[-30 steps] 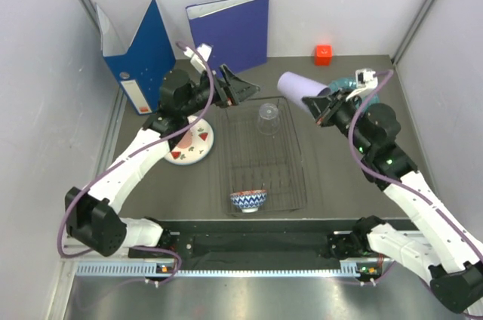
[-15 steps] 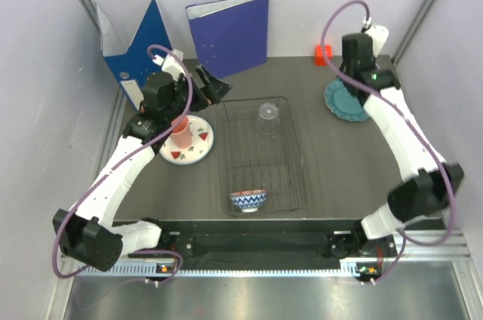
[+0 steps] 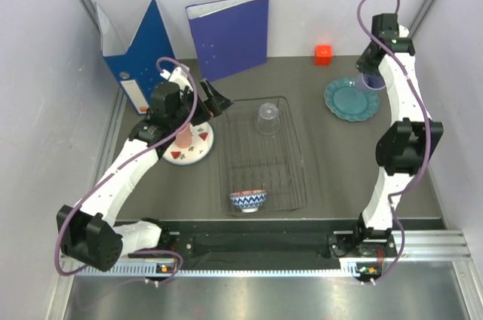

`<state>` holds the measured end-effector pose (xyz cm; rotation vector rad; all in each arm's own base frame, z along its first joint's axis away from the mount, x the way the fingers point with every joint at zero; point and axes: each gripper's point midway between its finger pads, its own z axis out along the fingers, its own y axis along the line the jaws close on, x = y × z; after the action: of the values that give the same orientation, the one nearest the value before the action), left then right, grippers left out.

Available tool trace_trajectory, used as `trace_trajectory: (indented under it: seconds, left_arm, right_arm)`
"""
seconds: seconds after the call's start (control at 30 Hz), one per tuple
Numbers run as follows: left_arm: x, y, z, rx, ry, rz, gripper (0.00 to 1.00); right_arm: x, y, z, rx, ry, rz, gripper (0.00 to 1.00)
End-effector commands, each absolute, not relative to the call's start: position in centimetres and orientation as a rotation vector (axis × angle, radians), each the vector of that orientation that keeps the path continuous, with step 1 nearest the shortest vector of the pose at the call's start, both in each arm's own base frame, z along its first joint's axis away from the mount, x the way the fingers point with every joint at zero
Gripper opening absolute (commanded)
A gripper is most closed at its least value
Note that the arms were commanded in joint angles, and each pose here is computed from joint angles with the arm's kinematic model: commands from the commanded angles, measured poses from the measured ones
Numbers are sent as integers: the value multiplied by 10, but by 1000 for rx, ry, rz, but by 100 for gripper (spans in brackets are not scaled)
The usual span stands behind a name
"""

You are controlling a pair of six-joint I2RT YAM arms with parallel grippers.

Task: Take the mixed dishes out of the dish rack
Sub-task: Place the cup at the center of the board.

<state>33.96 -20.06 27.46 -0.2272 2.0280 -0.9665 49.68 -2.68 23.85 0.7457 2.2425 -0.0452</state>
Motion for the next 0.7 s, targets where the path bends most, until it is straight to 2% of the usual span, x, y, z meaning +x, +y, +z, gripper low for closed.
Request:
trace_trajectory:
  seconds: [0.0, 0.4, 0.67]
  left_arm:
    - [334, -205, 271, -221, 2029, -1004, 99]
    - [332, -213, 241, -238, 2103, -1010, 99]
    - [334, -216, 230, -241, 2130, -1006, 99]
  right_arm:
    - [513, -22, 239, 793, 2262, 61, 0]
    - [531, -24, 179, 827, 2384, 15, 0]
    - [533, -29, 163, 828, 2402, -34, 0]
